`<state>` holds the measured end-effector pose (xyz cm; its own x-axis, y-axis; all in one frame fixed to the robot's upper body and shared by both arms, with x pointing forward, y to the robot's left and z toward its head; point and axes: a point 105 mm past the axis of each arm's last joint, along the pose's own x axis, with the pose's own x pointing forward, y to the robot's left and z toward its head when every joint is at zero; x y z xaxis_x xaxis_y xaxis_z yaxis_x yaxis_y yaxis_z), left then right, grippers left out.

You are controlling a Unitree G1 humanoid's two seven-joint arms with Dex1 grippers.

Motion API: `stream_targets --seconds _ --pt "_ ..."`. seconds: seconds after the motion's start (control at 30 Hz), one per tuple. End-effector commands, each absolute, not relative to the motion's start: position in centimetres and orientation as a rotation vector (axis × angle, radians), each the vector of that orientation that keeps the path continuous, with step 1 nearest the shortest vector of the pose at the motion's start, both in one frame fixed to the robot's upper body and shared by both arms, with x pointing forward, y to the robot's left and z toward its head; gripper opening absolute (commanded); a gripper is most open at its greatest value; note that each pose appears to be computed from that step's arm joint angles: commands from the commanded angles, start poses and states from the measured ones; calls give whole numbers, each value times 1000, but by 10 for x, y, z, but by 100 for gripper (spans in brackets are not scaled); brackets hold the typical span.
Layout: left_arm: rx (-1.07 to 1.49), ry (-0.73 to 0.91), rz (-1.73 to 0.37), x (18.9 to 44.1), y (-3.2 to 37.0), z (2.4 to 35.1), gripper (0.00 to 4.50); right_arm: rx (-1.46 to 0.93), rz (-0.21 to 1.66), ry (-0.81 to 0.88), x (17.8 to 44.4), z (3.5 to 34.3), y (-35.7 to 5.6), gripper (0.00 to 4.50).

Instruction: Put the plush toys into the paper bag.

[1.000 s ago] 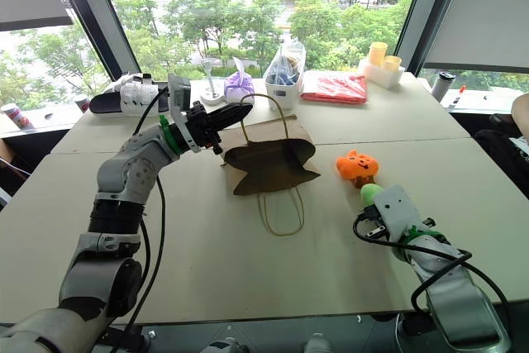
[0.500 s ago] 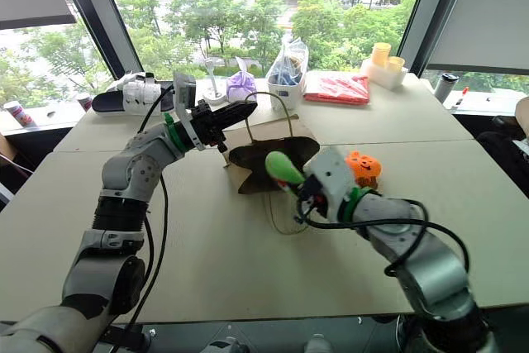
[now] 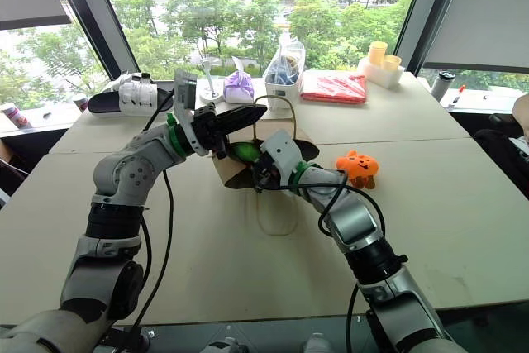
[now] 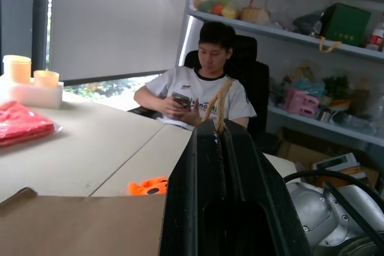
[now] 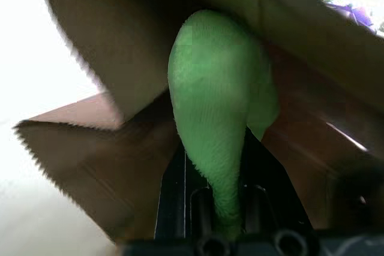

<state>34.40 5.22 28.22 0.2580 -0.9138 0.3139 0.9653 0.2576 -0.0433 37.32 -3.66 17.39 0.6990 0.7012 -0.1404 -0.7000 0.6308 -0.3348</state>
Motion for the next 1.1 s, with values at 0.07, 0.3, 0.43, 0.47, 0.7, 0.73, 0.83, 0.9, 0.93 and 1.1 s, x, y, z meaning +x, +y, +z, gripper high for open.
stream_targets --seconds 0.07,0.3,0.43,0.47,0.7,0.73,0.83,0.9,0.93,1.1 --pt "-240 -306 -1274 341 55 295 0 -413 805 -91 375 192 -29 206" --pt "-237 -299 -1248 346 61 293 0 -531 763 -128 360 209 -52 409" --pt "-236 -294 -1225 350 66 290 0 -471 682 -159 339 240 -86 409" --pt "-237 -294 -1220 351 67 290 0 -445 647 -160 334 247 -99 409" --pt "-237 -300 -1201 353 70 288 0 -443 367 -32 337 234 -185 409" --pt "-236 -301 -1201 353 70 288 0 -448 333 3 344 223 -196 409" --pt "-225 -307 -1209 352 67 288 0 -545 264 109 365 180 -217 409" --pt "-224 -309 -1210 351 66 288 0 -575 240 134 379 161 -223 409" --pt "-223 -310 -1210 351 66 288 0 -561 240 138 384 156 -223 409" --pt "-217 -314 -1205 349 67 289 0 -660 182 166 408 133 -233 409"
